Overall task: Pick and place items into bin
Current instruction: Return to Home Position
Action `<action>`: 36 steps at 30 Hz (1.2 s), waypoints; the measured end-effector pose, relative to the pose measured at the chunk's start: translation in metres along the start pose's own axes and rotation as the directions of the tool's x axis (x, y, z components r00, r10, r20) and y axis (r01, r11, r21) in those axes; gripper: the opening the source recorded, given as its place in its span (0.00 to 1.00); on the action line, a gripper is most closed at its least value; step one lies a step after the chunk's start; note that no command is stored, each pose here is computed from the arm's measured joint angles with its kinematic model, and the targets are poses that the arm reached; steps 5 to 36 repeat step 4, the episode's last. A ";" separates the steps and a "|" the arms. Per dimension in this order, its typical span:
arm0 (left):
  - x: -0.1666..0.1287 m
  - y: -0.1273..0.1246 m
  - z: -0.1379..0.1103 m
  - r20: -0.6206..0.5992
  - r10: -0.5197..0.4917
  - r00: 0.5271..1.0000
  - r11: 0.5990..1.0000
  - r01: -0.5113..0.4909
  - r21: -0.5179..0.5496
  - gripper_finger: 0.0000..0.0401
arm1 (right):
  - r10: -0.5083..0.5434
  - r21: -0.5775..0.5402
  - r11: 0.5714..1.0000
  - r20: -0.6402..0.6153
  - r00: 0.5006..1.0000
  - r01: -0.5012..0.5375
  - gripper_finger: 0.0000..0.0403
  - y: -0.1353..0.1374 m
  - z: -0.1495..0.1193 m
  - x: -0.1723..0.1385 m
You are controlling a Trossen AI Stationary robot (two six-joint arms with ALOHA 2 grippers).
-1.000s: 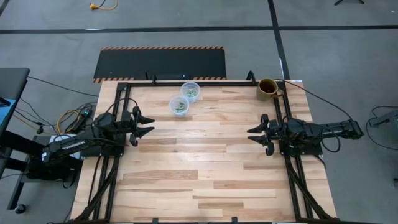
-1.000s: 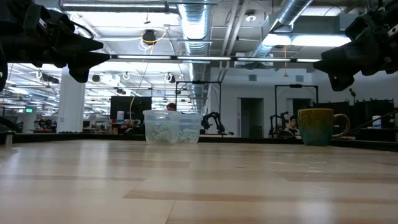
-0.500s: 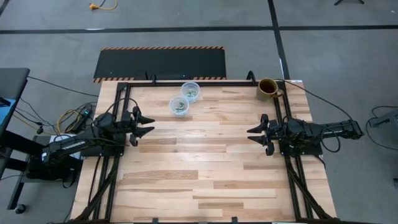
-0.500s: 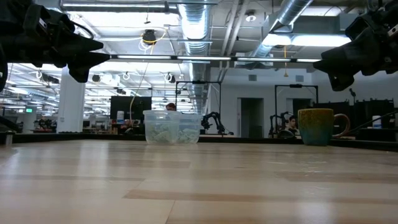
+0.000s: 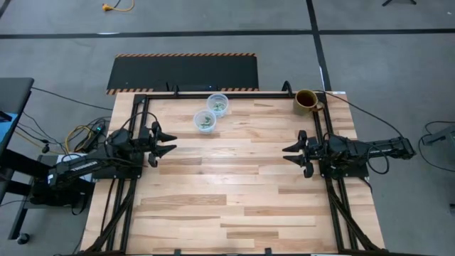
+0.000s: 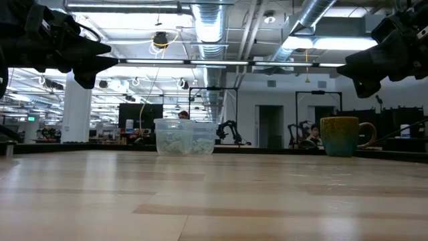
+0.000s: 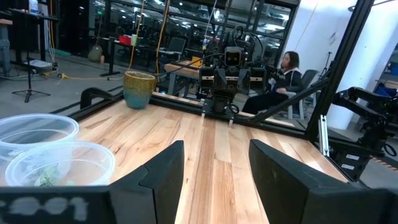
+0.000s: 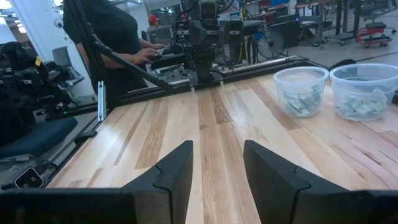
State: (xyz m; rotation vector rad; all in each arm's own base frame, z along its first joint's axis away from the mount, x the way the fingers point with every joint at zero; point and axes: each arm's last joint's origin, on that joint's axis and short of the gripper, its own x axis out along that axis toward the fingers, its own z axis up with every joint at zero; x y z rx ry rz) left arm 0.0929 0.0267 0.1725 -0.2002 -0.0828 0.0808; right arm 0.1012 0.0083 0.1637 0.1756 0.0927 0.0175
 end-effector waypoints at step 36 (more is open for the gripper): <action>0.000 0.000 0.000 0.000 0.000 1.000 1.000 0.000 -0.003 0.43 | 0.000 0.000 1.000 0.000 1.000 0.000 0.34 0.000 0.000 0.000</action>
